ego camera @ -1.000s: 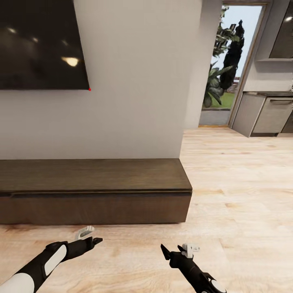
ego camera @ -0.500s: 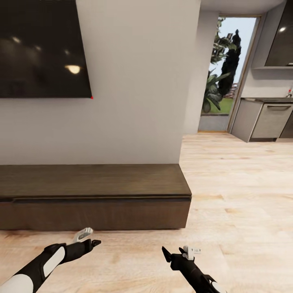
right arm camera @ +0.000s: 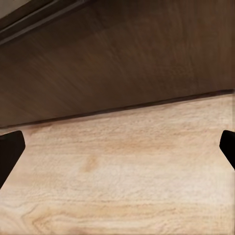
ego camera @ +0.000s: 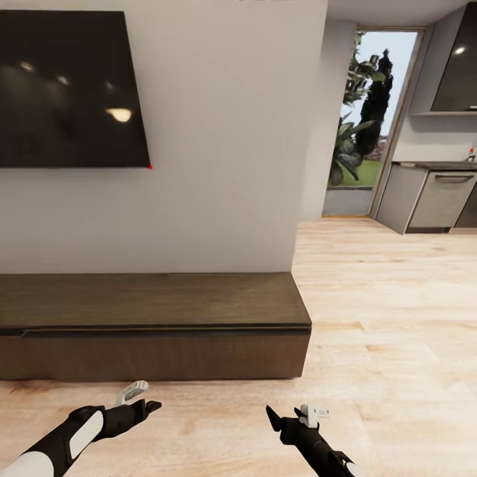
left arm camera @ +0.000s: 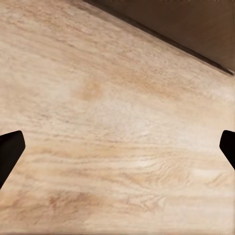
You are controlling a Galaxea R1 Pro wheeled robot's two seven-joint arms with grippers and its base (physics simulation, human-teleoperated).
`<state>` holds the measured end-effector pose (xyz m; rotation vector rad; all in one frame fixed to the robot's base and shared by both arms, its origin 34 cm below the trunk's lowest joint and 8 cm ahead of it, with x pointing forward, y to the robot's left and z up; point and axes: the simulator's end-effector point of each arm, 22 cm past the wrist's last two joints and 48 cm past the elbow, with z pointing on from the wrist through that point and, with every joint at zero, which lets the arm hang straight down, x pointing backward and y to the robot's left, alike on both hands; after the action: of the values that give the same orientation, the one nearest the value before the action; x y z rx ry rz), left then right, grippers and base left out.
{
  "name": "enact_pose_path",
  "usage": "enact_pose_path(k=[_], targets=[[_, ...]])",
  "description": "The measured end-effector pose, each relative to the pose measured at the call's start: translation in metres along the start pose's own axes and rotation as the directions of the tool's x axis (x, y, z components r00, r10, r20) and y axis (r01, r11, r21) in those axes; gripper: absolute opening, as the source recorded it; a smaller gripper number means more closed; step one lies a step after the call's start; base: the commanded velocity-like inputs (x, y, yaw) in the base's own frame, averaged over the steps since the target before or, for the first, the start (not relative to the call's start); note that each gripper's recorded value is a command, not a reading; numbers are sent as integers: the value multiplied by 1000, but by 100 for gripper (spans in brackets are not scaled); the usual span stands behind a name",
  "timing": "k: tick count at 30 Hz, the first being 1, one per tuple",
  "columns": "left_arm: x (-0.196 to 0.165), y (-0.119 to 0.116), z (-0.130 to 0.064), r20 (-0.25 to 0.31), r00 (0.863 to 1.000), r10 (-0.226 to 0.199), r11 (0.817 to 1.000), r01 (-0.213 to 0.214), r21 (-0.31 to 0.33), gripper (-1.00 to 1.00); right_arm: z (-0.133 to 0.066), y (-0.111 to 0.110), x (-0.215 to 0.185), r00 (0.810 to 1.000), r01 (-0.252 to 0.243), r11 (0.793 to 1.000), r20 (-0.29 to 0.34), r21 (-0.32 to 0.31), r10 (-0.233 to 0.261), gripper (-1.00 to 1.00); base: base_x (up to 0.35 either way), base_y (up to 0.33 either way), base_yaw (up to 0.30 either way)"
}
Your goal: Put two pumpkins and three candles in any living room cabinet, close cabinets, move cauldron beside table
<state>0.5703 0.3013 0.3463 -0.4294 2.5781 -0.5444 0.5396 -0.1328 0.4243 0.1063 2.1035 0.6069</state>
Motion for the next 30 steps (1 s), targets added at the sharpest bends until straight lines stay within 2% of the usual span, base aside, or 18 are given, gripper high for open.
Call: enact_pose_path(k=[6, 21, 30], targets=[[-7, -6, -9, -1, 1000, -4, 1000, 4, -1, 100, -3, 5, -10, 1000, -2, 1000, -4, 3, 2, 100, -132, 86, 208], [-27, -21, -32, 1, 1000, -9, 1000, 9, -2, 100, -11, 18, -31, 1000, -1, 1000, -19, 9, 1, 100, -265, 207, 270], [-35, -27, -46, -2, 1000, -17, 1000, 17, -5, 100, -16, 27, -46, 999, 43, 999, -23, 7, -43, 100, -268, 218, 272]])
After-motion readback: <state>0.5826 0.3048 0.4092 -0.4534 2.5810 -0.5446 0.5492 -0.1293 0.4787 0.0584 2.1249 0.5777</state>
